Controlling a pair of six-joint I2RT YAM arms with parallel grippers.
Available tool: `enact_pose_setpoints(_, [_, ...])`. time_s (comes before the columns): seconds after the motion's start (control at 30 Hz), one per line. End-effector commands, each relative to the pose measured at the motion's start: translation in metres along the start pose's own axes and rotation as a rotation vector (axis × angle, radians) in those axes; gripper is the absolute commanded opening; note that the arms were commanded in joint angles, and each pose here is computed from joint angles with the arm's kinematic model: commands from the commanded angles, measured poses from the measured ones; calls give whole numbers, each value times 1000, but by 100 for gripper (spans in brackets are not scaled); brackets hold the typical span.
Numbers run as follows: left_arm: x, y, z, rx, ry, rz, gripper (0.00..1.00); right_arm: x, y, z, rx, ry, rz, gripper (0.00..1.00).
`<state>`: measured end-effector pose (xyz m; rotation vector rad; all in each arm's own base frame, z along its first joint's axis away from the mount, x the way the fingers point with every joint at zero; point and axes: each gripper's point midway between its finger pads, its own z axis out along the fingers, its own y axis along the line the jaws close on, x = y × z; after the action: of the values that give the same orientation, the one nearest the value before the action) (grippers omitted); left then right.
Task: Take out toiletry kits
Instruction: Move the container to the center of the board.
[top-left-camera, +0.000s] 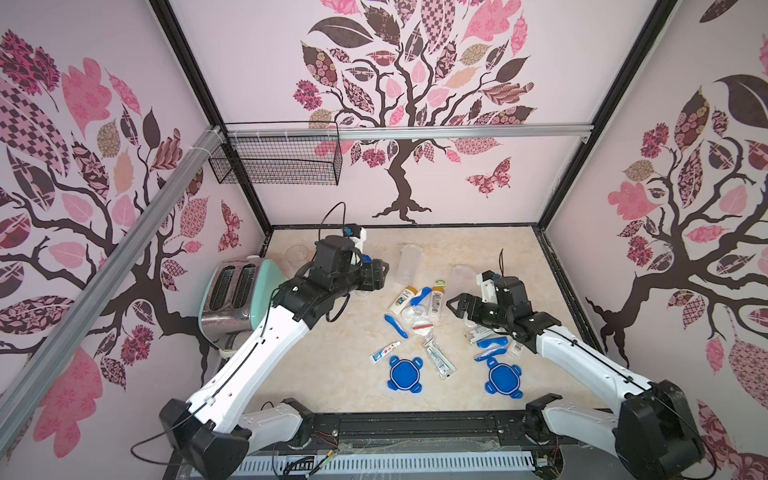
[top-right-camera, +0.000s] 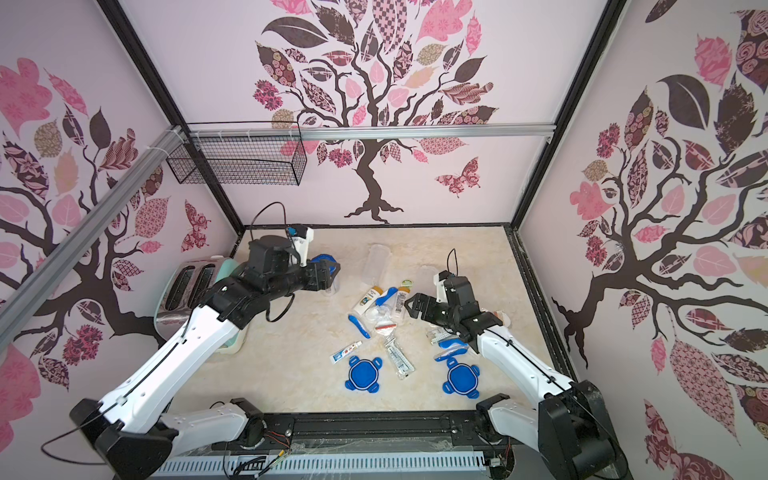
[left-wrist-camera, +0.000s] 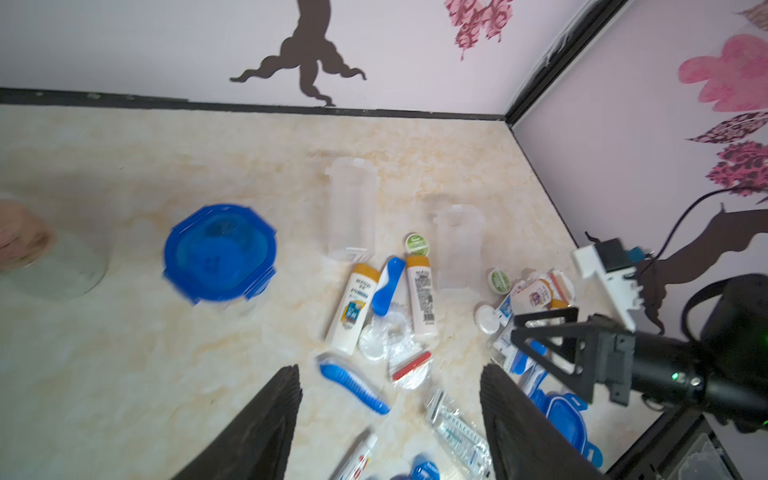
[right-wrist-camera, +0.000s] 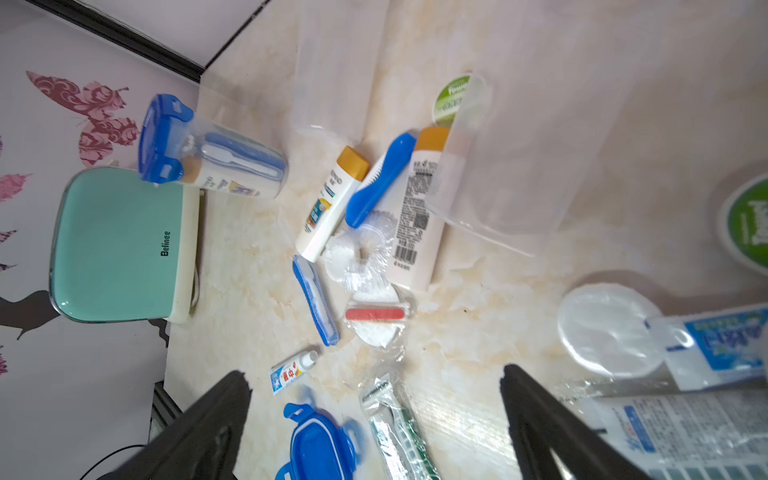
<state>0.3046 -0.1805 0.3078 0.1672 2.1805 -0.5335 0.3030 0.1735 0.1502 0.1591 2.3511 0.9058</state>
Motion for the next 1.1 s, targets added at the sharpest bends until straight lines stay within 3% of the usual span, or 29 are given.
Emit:
enact_pose_setpoints(0.0, [33,39,-26,-137,34,10,72,-24,24,0,-20,-53,-51,97])
enact_pose_setpoints(0.2, [67,67,-68,-208,-24,22,72,-31,57,16,-30,-37,-146,97])
enact_pose_setpoints(0.4, [78,84,-93,-256,-102,27,72,-34,96,36,-66,-26,-298,100])
enact_pose_setpoints(0.77, [84,89,-88,-276,-94,24,72,-31,175,96,-197,45,-667,100])
enact_pose_setpoints(1.07, [81,94,-96,-297,-130,22,72,-29,191,166,-267,145,-1009,100])
